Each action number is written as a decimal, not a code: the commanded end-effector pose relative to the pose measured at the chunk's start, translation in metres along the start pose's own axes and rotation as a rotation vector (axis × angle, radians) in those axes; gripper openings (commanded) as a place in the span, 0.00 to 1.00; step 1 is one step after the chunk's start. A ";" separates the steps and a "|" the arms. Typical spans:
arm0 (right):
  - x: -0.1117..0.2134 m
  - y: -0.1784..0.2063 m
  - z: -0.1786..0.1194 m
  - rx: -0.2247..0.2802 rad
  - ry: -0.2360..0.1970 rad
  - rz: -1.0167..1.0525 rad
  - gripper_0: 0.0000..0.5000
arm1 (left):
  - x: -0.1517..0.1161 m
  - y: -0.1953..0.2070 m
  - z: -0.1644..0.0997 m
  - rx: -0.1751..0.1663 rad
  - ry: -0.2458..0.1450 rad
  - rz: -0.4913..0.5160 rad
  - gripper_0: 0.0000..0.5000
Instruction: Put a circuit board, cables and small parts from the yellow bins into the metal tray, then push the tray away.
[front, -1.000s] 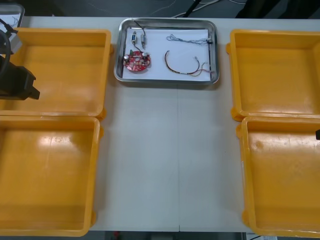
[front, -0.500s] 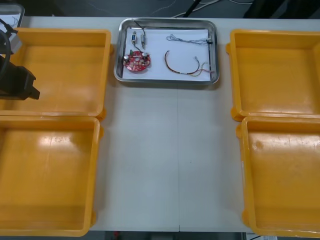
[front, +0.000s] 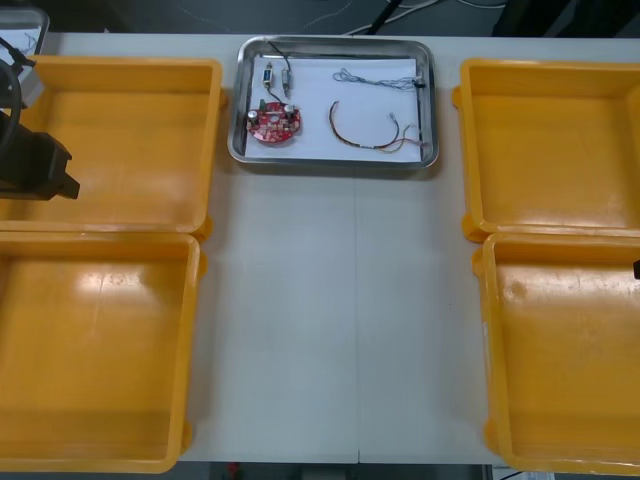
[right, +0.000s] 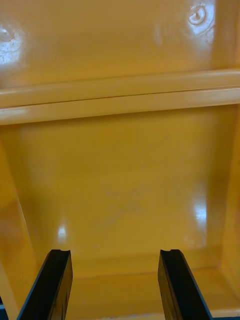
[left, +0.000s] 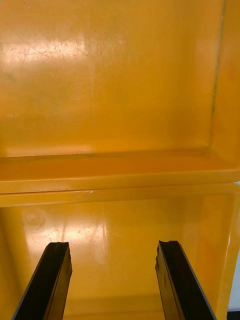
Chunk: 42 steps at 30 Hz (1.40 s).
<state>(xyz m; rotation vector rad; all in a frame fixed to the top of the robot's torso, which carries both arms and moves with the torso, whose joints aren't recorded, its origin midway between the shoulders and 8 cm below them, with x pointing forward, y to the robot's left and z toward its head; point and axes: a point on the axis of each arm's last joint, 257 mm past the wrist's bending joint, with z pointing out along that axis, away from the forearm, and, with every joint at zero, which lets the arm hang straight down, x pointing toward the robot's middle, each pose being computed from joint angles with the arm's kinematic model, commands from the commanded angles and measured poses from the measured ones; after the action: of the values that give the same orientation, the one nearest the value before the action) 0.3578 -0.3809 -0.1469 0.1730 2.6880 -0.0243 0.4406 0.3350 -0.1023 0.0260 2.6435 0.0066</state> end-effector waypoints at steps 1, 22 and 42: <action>0.002 0.001 0.006 0.009 -0.004 -0.019 1.00 | 0.000 0.005 -0.006 -0.019 -0.015 0.097 1.00; 0.004 0.023 0.027 -0.026 -0.018 -0.082 1.00 | 0.000 0.005 -0.006 -0.019 -0.015 0.097 1.00; 0.004 0.023 0.028 -0.026 -0.022 -0.093 1.00 | 0.000 0.005 -0.006 -0.019 -0.015 0.097 1.00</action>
<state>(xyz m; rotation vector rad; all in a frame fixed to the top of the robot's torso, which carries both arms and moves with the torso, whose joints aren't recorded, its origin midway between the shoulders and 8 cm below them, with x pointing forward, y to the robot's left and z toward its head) 0.3688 -0.3628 -0.1707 0.0665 2.6747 -0.0183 0.4406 0.3350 -0.1023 0.0260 2.6435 0.0066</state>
